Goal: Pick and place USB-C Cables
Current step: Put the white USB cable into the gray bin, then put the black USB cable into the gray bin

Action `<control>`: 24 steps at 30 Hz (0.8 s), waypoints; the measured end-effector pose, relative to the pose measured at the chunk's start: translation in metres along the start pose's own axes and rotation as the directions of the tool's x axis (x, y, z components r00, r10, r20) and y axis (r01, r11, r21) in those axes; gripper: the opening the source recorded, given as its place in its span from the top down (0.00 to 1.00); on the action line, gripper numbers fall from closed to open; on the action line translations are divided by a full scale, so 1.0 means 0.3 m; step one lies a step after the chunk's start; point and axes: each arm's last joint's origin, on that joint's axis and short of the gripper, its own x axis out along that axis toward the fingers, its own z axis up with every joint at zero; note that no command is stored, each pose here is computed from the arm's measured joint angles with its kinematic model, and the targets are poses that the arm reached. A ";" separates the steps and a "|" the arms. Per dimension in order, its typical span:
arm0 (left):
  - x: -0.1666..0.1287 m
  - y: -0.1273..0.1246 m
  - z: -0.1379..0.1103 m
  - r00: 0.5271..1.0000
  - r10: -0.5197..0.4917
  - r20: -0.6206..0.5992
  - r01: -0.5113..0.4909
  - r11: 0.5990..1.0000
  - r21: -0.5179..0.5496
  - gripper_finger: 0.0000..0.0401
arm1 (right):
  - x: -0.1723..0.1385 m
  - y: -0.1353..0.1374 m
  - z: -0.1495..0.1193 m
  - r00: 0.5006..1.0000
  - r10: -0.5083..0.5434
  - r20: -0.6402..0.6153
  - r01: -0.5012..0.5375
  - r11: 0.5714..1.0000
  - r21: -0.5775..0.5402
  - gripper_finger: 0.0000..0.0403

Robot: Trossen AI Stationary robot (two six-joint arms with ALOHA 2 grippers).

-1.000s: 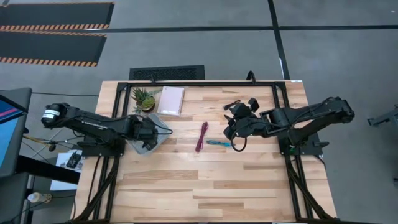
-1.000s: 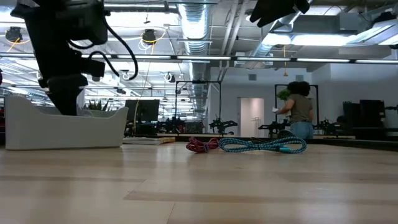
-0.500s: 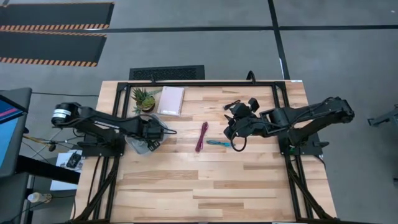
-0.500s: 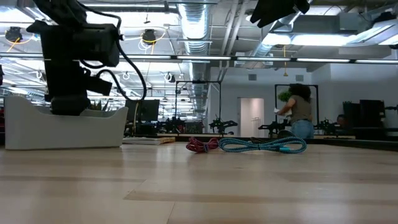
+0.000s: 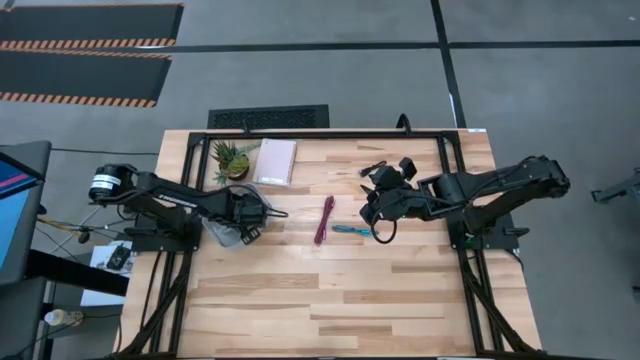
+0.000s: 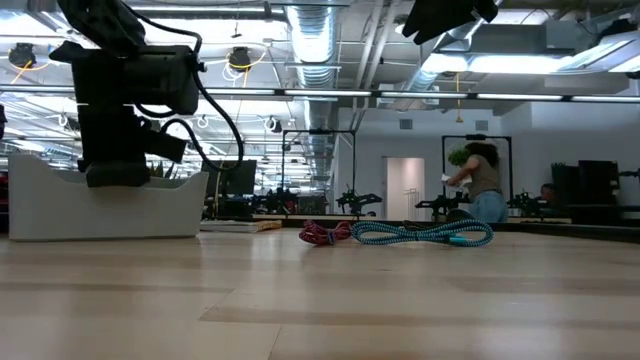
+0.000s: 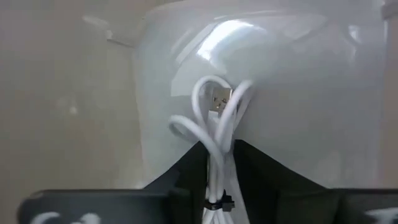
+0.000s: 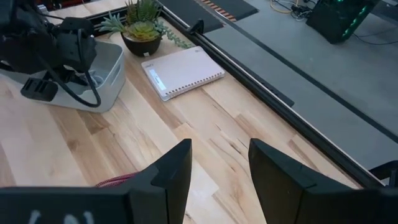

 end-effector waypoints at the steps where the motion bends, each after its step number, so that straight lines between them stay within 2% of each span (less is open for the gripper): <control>1: 0.000 0.000 0.000 1.000 0.001 0.001 -0.001 1.000 0.000 0.77 | 0.000 0.000 0.000 1.000 0.000 0.000 0.000 1.000 0.001 0.55; 8: -0.013 0.002 0.004 1.000 0.011 -0.018 -0.010 1.000 0.025 0.52 | 0.000 0.002 -0.001 1.000 0.020 -0.013 -0.020 1.000 0.002 0.50; 12: -0.043 0.002 0.018 0.999 0.018 -0.038 -0.017 1.000 0.022 0.41 | 0.000 0.000 -0.006 0.999 0.020 -0.028 -0.020 1.000 -0.010 0.46; 19: -0.112 0.003 0.054 0.998 0.042 -0.055 -0.041 0.999 0.030 0.36 | -0.001 -0.012 -0.040 0.987 0.038 -0.154 -0.043 0.999 -0.028 0.43; 24: -0.154 -0.002 0.080 0.998 0.047 -0.033 -0.046 0.998 0.044 0.36 | 0.056 0.021 -0.100 0.960 -0.041 -0.279 0.013 0.995 -0.104 0.44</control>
